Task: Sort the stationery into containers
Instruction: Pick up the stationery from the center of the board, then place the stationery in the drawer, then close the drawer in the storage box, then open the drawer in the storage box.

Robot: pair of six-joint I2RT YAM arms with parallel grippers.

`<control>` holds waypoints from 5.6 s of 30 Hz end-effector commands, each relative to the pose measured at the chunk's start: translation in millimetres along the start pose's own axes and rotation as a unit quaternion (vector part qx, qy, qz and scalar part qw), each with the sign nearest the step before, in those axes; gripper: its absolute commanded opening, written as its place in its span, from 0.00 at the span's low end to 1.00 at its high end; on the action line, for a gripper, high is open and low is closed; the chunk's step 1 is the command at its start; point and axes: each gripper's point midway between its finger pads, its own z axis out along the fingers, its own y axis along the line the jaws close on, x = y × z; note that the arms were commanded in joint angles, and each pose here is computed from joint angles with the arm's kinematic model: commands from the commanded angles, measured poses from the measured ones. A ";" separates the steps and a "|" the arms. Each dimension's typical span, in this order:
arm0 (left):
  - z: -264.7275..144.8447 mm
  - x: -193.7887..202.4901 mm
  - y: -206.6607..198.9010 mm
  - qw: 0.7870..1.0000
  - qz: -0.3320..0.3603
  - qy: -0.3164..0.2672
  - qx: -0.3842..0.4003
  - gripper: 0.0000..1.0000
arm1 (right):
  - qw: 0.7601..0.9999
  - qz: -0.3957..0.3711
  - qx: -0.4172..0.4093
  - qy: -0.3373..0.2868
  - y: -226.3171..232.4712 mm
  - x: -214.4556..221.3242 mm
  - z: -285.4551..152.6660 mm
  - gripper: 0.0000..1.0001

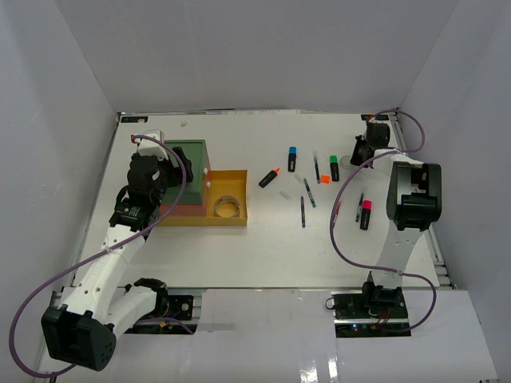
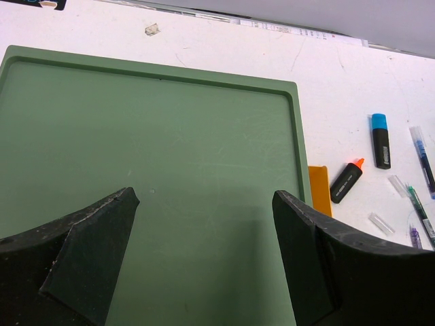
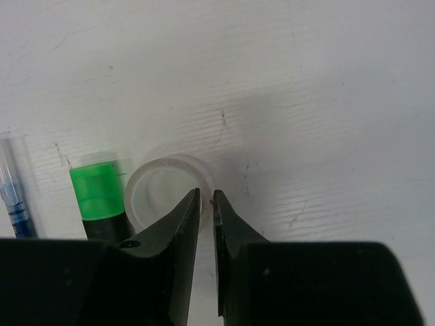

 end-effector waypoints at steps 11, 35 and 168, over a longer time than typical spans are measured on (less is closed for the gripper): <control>-2.6 20.8 0.2 0.999 -0.001 0.040 0.004 0.92 | 0.996 -0.080 -0.009 -0.042 38.2 -25.5 -36.2 0.08; -3.8 19.9 -0.2 0.999 -0.002 0.038 0.004 0.92 | 0.892 -0.308 -0.318 -0.089 394.6 66.1 -172.3 0.08; 5.2 34.9 -10.7 0.997 -0.002 0.069 0.032 0.95 | 0.593 -0.435 -0.663 -0.137 464.4 135.6 -225.8 0.93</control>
